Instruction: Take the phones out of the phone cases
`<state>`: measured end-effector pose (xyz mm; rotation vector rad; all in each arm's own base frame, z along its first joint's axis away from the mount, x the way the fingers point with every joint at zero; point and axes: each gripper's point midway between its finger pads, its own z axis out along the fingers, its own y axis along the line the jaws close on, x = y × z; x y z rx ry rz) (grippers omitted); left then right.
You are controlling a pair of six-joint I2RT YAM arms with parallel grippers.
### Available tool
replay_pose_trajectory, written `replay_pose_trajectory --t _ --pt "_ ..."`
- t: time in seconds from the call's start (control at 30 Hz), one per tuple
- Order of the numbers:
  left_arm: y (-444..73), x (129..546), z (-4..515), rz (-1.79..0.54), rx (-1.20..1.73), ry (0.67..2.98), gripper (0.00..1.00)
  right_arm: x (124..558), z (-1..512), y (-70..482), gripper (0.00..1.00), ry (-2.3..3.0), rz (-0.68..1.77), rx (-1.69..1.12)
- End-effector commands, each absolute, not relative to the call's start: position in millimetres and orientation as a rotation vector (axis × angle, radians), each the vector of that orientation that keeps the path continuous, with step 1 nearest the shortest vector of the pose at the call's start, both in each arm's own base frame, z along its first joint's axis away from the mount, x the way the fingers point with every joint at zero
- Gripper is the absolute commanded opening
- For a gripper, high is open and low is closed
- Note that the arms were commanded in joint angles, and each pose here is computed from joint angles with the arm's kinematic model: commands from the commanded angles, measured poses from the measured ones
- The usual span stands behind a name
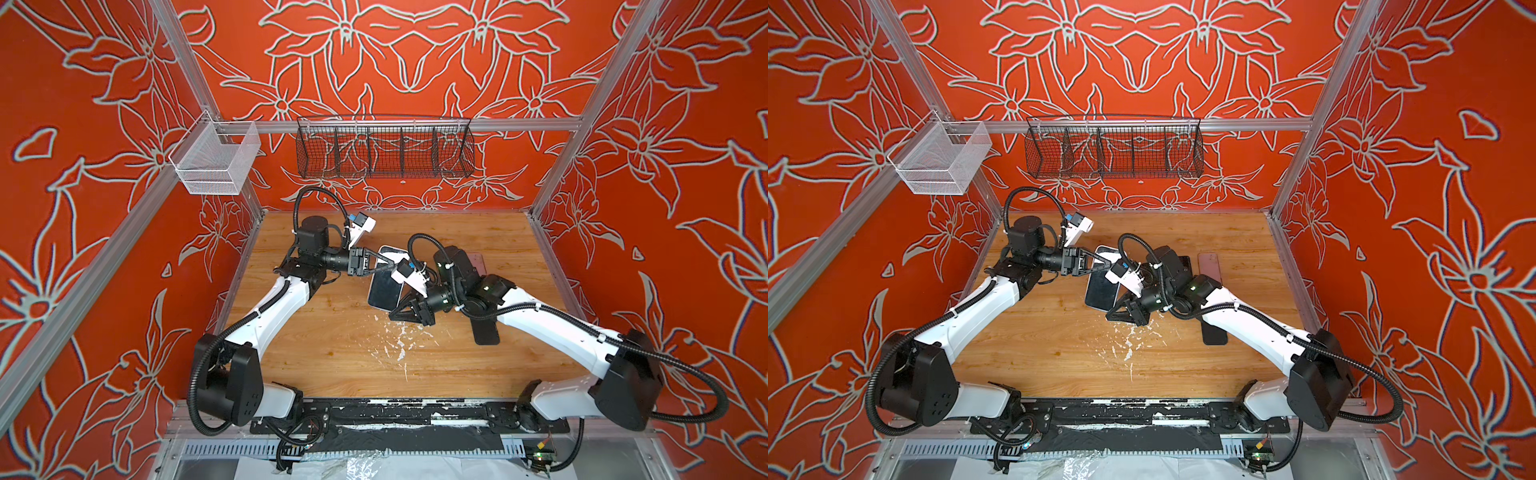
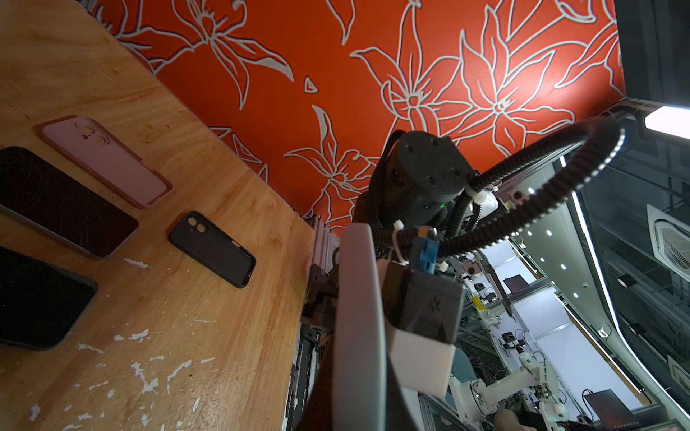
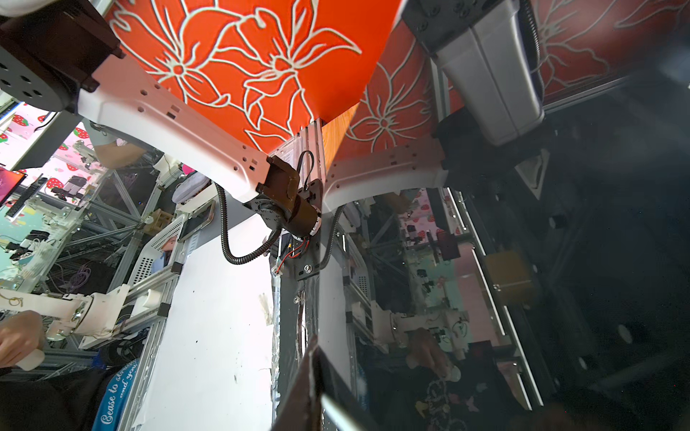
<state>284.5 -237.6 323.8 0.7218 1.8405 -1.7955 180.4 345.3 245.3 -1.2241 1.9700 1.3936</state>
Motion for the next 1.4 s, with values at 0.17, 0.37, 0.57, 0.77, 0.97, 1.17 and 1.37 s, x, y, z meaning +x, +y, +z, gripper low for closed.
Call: replay_pose_trajectory --t 0.17,0.37,0.57,0.77,0.97,1.17,1.37 --pt "-246 285 328 -1.829 0.696 1.847 0.00 205 263 343 0.07 1.858 1.143 -1.224" --pt "-248 283 328 -1.832 0.697 1.851 0.00 217 256 338 0.05 1.854 1.014 -1.213" --pt "-250 279 331 -1.842 0.707 1.849 0.00 227 257 336 0.05 1.840 0.939 -1.194" --pt "-254 273 333 -1.850 0.722 1.846 0.00 241 257 331 0.05 1.830 0.843 -1.154" --pt "-256 267 331 -1.858 0.733 1.847 0.00 250 256 333 0.05 1.822 0.823 -1.116" --pt "-257 269 329 -1.863 0.727 1.851 0.00 254 255 333 0.06 1.833 0.840 -1.090" --pt "-257 274 329 -1.836 0.676 1.866 0.00 249 265 328 0.16 1.828 0.903 -1.029"
